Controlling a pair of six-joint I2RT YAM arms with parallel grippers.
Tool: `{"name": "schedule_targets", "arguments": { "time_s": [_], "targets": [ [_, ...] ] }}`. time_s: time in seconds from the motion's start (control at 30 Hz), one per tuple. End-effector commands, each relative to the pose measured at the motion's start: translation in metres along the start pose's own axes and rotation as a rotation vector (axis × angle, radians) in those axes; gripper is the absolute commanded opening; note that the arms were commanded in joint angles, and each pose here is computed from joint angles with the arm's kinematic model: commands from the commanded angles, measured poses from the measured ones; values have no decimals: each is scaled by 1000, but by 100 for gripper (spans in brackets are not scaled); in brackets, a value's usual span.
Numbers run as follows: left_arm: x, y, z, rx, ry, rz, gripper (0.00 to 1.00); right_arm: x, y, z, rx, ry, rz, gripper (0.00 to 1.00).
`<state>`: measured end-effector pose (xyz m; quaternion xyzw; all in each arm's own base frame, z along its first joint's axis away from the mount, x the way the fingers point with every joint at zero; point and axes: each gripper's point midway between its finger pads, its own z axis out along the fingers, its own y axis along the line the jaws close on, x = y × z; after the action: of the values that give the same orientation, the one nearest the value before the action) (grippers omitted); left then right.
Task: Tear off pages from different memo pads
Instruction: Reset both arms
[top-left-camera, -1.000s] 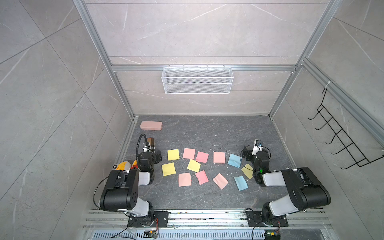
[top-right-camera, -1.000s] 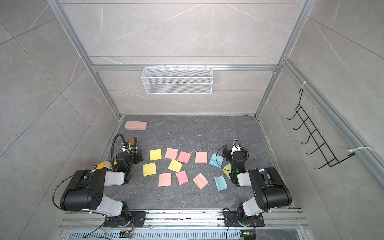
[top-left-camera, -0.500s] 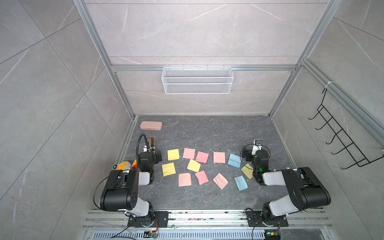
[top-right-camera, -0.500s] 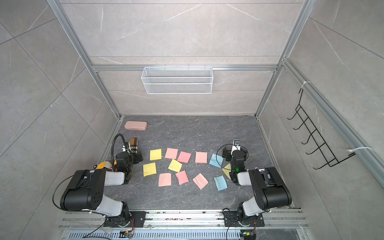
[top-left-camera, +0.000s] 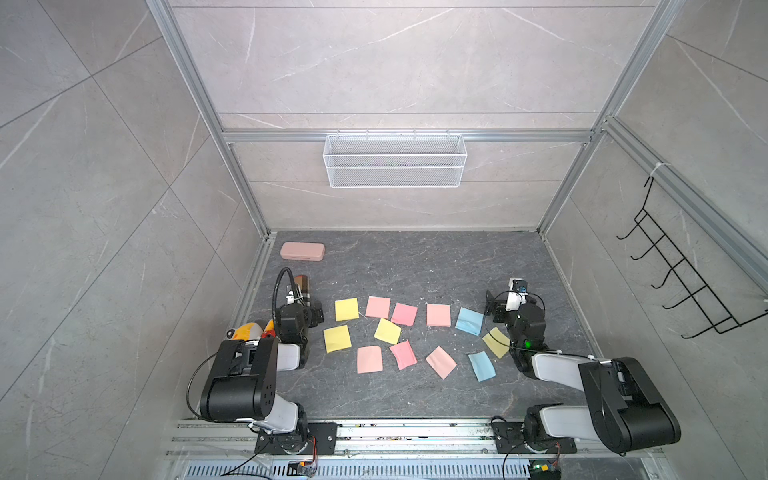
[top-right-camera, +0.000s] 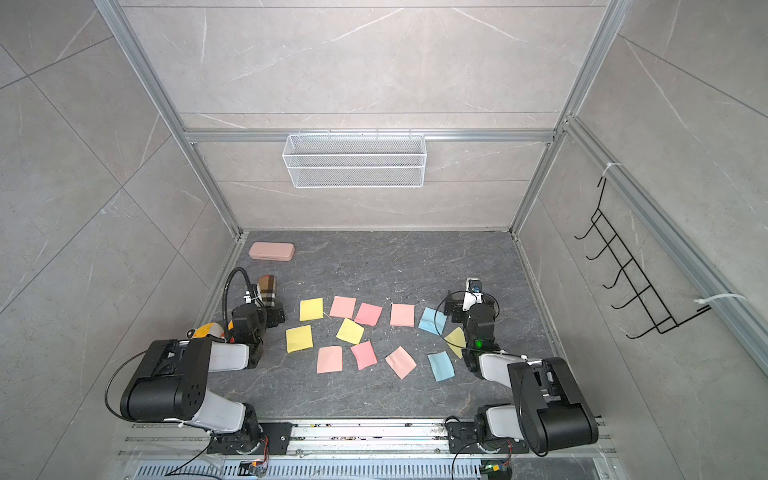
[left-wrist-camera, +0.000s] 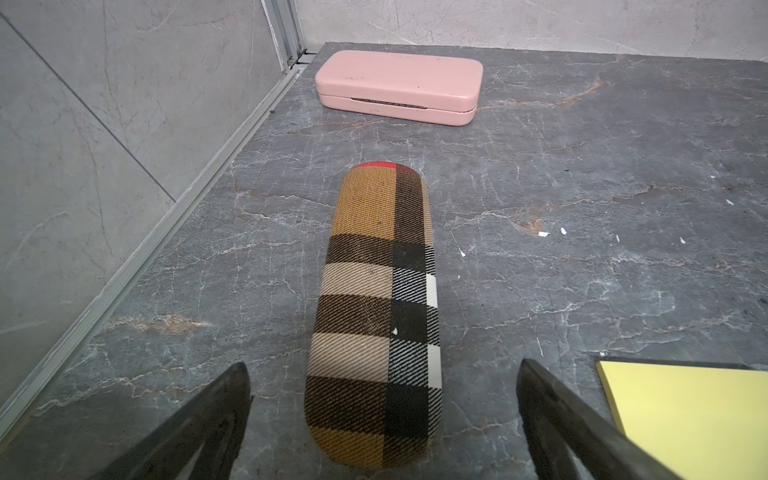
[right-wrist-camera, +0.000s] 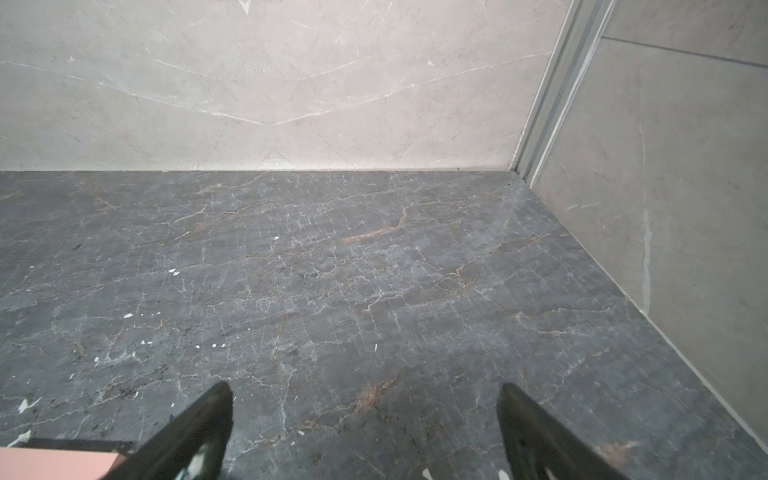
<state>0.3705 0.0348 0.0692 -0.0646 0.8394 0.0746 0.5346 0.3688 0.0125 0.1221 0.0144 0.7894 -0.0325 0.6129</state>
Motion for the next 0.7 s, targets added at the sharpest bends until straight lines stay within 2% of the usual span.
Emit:
{"name": "schedule_targets", "arguments": {
  "time_s": [0.0,0.03,0.07,0.43,0.67],
  "targets": [
    [-22,-2,2,12,-66,-3,100,8,-22,11,152,62,38,99],
    [-22,-3,2,13,-67,-3,100,10,-33,14,219,79,56,99],
    [-22,-2,2,13,-67,-3,100,10,-34,16,229,100,51,99],
    [-22,-2,2,12,-66,-3,100,15,-31,27,243,172,26,99],
    [-22,-2,2,12,-66,-3,100,13,-23,26,244,159,-15,99]
  ]
}}
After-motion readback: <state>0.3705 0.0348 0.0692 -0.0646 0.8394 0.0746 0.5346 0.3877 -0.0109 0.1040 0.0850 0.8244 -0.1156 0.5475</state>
